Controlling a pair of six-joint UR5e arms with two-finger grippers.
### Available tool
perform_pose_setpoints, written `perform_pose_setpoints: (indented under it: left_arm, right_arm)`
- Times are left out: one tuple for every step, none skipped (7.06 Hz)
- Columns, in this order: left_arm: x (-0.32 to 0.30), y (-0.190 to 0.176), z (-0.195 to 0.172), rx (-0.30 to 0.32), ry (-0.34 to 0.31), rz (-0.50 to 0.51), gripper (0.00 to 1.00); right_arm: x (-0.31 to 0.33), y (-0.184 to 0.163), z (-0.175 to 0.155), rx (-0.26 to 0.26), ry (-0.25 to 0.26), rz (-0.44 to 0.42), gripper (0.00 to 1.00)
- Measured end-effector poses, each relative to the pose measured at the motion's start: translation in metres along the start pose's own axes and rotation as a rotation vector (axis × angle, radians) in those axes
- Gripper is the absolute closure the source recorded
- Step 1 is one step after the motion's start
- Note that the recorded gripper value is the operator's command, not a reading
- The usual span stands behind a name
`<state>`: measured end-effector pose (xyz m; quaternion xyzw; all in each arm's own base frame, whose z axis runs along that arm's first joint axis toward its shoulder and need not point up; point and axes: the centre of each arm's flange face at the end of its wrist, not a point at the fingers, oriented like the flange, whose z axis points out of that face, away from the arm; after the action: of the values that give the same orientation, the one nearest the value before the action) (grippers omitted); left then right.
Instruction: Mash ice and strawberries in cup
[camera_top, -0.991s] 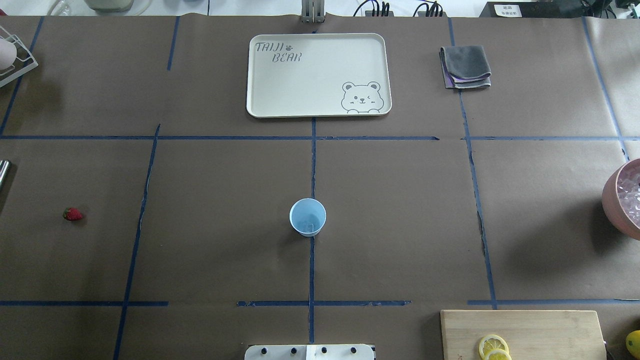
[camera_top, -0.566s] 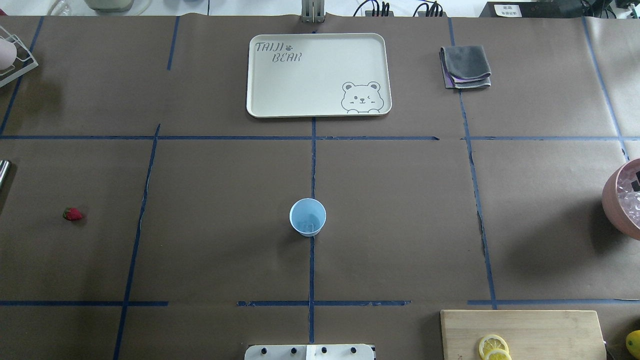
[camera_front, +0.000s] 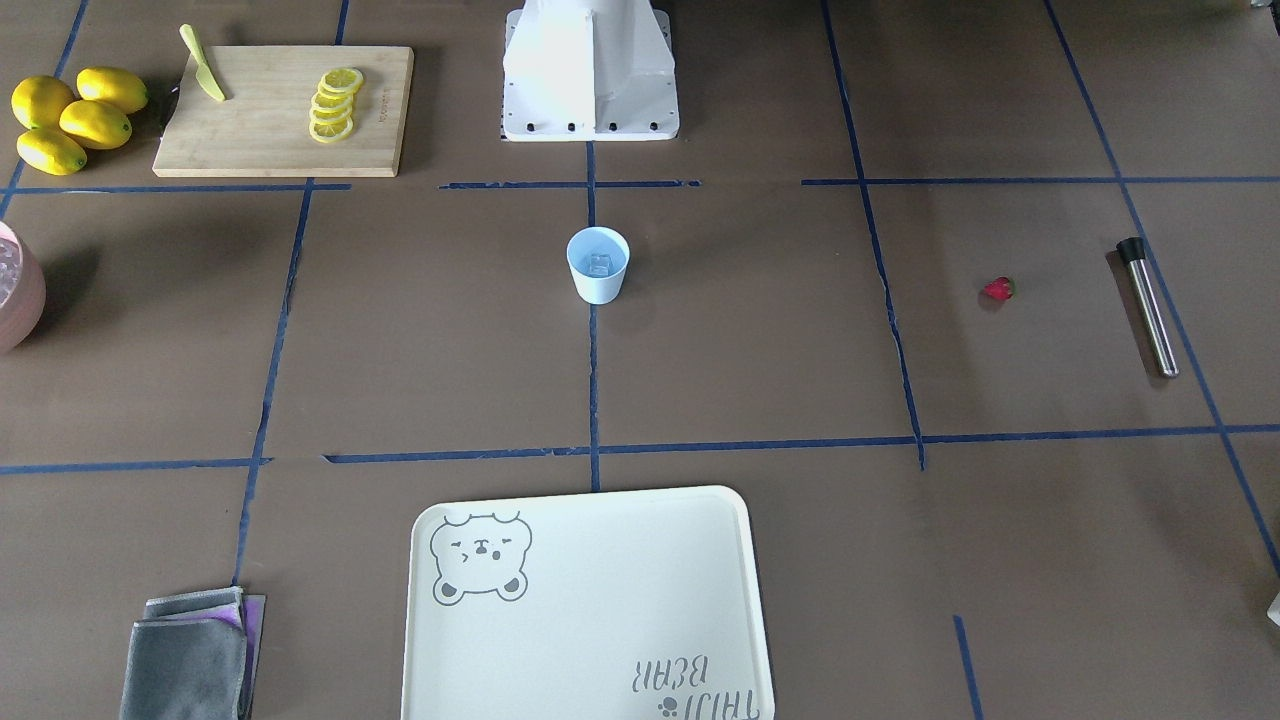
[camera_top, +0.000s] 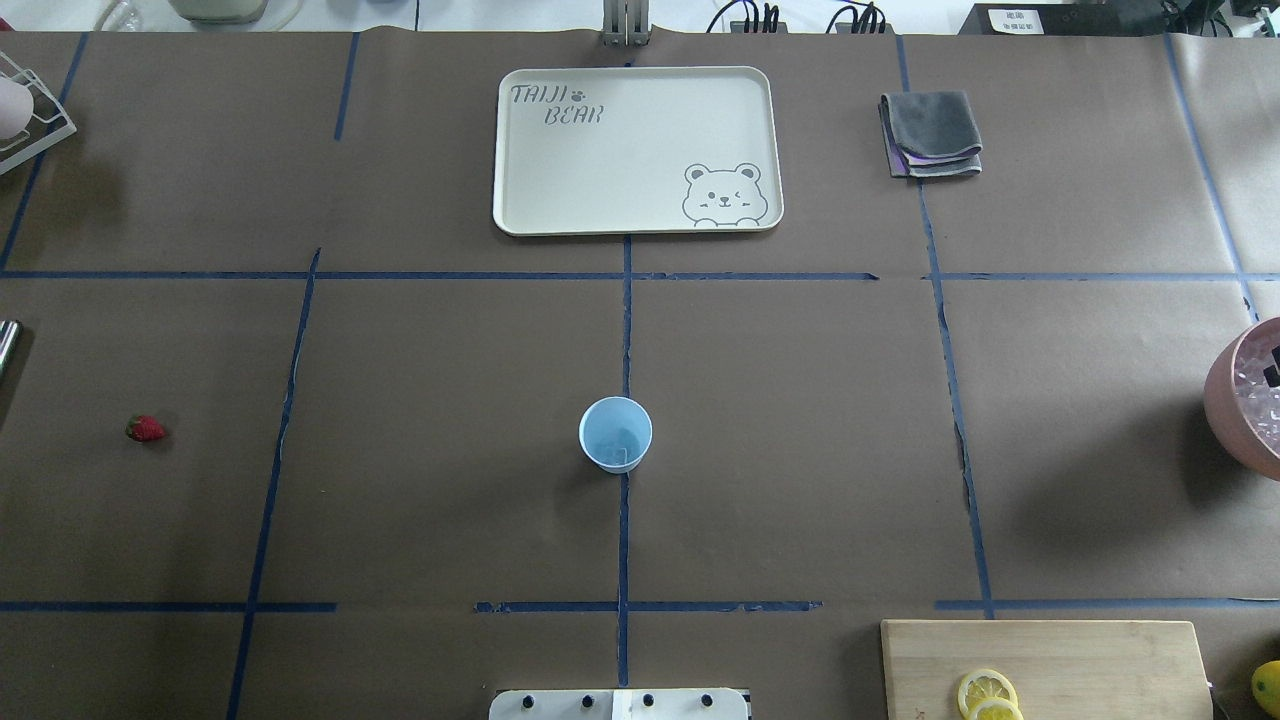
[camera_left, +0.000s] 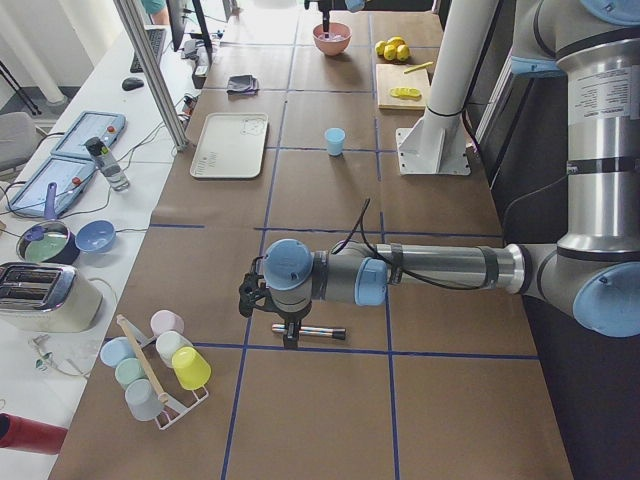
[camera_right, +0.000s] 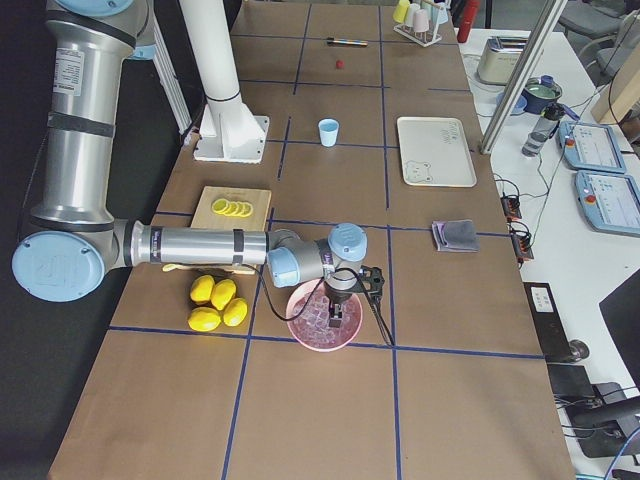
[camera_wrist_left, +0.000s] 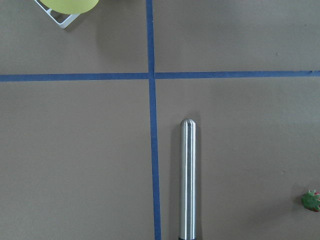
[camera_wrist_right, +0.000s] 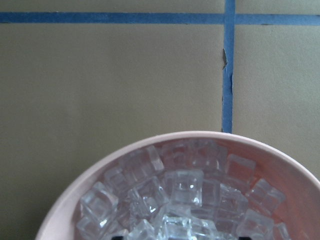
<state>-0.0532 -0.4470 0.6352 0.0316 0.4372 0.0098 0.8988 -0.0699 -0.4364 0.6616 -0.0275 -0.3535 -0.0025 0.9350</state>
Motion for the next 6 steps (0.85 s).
perform_pose_setpoints:
  left_arm:
    - [0.0001,0.0000,0.0000,0.000,0.000,0.000,0.00]
    - [0.0000,0.0000,0.0000,0.000,0.000,0.000,0.00]
    - [0.0001,0.0000,-0.0001,0.000,0.000,0.000,0.00]
    - [0.0000,0.0000,0.0000,0.000,0.000,0.000,0.00]
    - [0.0001,-0.0001,-0.0001,0.000,0.000,0.000,0.00]
    - [0.0003,-0.0001,-0.0003,0.001,-0.001,0.002,0.00]
  right_arm:
    - [0.0003,0.0002,0.0006,-0.001,0.000,0.000,0.26]
    - [-0.0001,0.0003,0.0007,-0.003,-0.002,-0.001,0.28]
    - [-0.0004,0.0005,0.0009,-0.005,-0.007,-0.001,0.29]
    - [-0.0006,0.0007,0.0011,-0.007,-0.010,-0.001,0.29]
    - [-0.0007,0.0008,0.0012,-0.008,-0.012,-0.001,0.30]
    - [-0.0005,0.0009,0.0015,-0.009,-0.012,-0.001,0.30]
